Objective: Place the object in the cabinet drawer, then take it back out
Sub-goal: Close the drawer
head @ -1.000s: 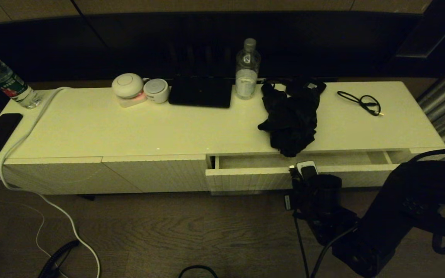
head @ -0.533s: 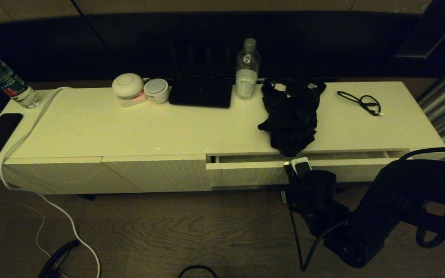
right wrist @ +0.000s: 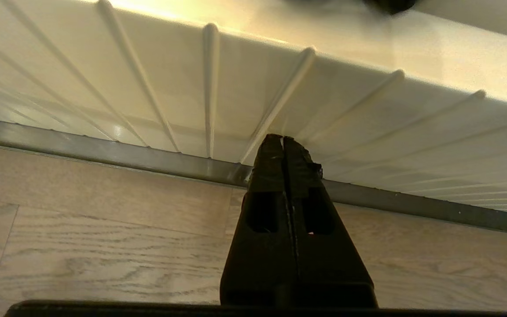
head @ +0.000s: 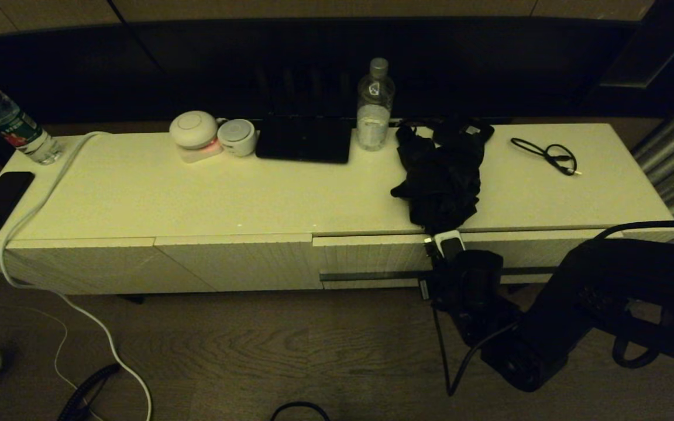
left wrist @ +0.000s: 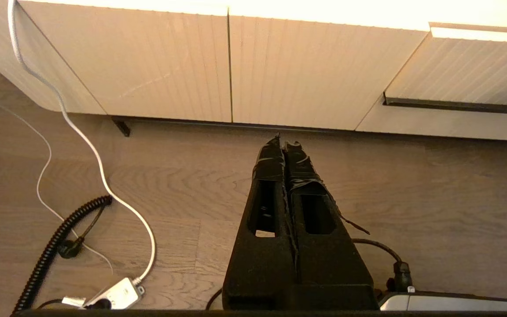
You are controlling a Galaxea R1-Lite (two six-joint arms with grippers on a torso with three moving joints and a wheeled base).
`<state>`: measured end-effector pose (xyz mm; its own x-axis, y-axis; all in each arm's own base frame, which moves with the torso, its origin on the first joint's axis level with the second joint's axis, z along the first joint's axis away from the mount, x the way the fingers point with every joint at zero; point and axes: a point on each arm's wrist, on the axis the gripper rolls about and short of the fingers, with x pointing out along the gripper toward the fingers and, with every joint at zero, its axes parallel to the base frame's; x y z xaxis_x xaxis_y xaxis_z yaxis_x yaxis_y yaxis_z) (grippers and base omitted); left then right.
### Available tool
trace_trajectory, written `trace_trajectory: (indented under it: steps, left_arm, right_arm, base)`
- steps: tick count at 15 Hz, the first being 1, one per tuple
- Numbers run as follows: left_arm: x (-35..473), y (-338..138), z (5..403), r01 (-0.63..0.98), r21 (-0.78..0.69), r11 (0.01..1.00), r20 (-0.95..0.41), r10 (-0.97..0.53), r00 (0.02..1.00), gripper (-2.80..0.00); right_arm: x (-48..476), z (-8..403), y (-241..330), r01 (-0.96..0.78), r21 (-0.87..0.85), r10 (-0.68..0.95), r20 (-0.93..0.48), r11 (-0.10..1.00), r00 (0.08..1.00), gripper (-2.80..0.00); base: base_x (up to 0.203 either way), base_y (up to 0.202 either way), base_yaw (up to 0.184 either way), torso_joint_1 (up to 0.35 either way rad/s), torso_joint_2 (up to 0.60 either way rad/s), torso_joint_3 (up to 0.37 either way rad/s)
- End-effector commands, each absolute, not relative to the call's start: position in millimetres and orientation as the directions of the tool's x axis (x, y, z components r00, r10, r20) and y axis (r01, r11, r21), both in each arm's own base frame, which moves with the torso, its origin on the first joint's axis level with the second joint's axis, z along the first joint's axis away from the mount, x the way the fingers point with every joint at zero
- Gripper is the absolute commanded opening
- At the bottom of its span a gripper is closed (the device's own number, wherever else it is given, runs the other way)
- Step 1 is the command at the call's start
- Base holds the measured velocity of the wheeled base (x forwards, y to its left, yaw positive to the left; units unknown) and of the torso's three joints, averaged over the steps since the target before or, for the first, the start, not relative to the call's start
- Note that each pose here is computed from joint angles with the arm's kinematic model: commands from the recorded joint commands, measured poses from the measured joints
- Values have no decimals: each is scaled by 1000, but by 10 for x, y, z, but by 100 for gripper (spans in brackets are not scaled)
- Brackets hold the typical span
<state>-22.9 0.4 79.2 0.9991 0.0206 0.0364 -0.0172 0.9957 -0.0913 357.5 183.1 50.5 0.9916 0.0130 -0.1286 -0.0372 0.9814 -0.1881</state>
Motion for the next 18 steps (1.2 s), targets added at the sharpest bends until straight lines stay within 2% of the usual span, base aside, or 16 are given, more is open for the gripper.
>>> trace_trajectory:
  steps: [1, 9, 16, 18]
  left_arm:
    - [-230, 3, 792, -18, -93, 996, 38, 21, 999, -280]
    - [-230, 3, 792, -18, -93, 996, 38, 21, 999, -280]
    - [-230, 3, 792, -18, -93, 996, 38, 21, 999, -280]
    - [-230, 3, 792, -18, -93, 996, 38, 21, 999, -280]
  right_arm:
    - [3613, 509, 1833, -27, -182, 6, -113, 983, 994, -280]
    - [3532, 686, 1791, -16, -206, -1, -82, 978, 997, -280]
    - [2790, 1304, 1452, 13, -232, -34, -87, 973, 996, -280]
    - [2463, 1615, 1274, 29, -230, -45, -63, 973, 997, -280]
  base:
    - [0, 0, 0, 0, 0, 0]
    - [0, 0, 0, 0, 0, 0]
    - [0, 0, 0, 0, 0, 0]
    - [0, 0, 0, 0, 0, 0]
